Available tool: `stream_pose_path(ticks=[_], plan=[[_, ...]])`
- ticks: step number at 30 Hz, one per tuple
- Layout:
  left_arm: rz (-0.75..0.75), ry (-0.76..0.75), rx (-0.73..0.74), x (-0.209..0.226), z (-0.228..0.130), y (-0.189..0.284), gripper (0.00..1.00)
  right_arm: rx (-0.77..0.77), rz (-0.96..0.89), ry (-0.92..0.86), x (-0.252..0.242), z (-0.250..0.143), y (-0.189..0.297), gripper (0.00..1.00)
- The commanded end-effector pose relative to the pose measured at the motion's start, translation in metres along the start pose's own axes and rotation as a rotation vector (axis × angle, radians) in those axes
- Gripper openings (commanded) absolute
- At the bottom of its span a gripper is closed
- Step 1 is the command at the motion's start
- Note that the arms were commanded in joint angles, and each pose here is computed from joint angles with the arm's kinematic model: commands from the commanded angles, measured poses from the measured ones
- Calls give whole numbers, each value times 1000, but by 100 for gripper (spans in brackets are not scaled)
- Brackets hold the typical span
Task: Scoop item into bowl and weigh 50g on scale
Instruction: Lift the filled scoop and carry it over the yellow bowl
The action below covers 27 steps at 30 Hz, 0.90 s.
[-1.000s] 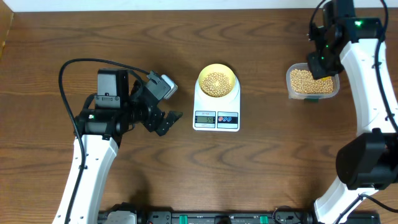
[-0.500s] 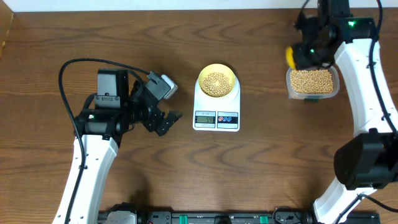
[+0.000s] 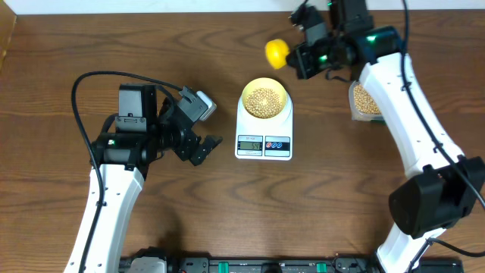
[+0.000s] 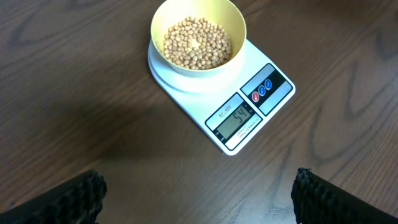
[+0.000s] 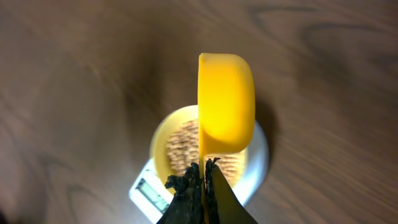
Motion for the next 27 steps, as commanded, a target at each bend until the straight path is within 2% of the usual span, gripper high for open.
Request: stream_pose_path(ticks=[1,13,27], plan=[[0,12,13,0,-5,-2,98,48,24,2,16,-9,-10,1],[0,11,13,0,-5,-2,98,194,-41,43,16,-33,-52,1],[0,11,13,0,-4,-2,98,278,-77,103,10,-49,-71,1]])
Point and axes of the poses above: each gripper's point midway between its finger pads, its own y axis back along the fingers, its own x axis along the line the jaws close on, z = x × y, the point moved 7 cm from there along y, back along the fingers, and after that the axes turned 8 degrees about -y, right-handed, at the moved point
